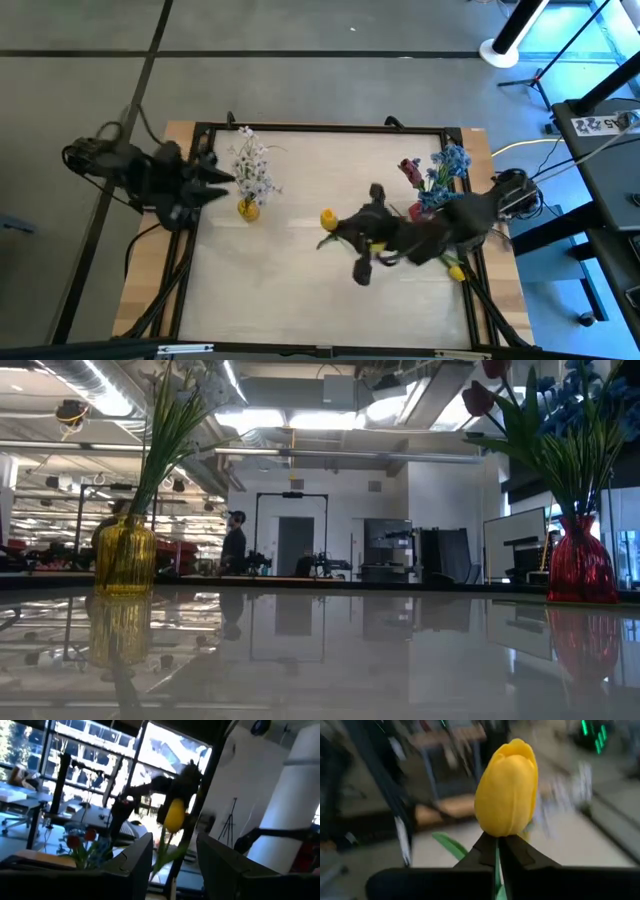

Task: Sort flowers into vase by color
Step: Put the bottom yellow flower into the yellow vase

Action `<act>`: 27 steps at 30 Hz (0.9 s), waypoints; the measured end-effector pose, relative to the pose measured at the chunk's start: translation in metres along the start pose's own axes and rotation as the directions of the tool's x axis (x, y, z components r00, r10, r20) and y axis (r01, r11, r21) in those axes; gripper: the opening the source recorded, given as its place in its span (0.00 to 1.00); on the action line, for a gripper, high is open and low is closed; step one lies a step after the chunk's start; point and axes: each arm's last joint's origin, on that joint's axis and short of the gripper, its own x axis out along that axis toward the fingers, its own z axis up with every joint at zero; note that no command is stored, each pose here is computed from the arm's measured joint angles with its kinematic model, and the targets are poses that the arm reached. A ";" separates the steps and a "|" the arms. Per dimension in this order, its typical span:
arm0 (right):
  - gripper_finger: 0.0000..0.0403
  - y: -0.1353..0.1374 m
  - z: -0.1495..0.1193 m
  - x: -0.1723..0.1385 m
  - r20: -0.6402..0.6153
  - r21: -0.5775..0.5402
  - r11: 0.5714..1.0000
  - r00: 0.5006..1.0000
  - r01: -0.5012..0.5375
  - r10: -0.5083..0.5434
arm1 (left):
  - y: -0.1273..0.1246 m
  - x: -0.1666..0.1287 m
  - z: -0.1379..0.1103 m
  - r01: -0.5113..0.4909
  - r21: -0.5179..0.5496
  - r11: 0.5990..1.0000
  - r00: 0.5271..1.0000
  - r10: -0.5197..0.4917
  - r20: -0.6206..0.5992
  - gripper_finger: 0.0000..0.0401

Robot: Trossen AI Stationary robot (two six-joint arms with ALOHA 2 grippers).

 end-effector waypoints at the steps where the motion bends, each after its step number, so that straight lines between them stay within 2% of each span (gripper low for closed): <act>1: 0.01 0.001 0.010 -0.003 0.063 -0.011 1.000 0.998 -0.024 0.024 | -0.002 0.006 -0.003 0.001 0.002 1.000 1.000 -0.001 -0.006 0.37; 5: 0.01 0.005 0.034 -0.008 0.245 -0.073 0.992 0.962 -0.102 0.117 | -0.011 0.032 -0.017 0.021 0.022 1.000 1.000 -0.021 -0.014 0.37; 10: 0.01 0.002 0.050 -0.003 0.366 -0.109 0.973 0.901 -0.205 0.231 | -0.022 0.057 -0.028 0.042 0.049 0.998 0.998 -0.044 0.039 0.37; 13: 0.01 -0.005 0.050 0.001 0.349 -0.117 0.975 0.911 -0.191 0.220 | -0.027 0.068 -0.036 0.015 0.072 0.997 0.998 -0.019 0.061 0.37; 18: 0.01 -0.014 0.042 0.016 0.268 -0.097 0.983 0.947 -0.154 0.175 | -0.028 0.085 -0.054 -0.046 0.104 0.994 0.999 0.045 0.020 0.37; 23: 0.01 -0.014 0.036 0.028 0.236 -0.102 0.985 0.959 -0.137 0.157 | -0.029 0.098 -0.071 -0.070 0.133 0.989 0.997 0.073 -0.016 0.37; 27: 0.01 -0.016 0.032 0.039 0.216 -0.090 0.989 0.966 -0.122 0.139 | -0.029 0.104 -0.075 -0.102 0.164 0.981 0.995 0.102 0.009 0.37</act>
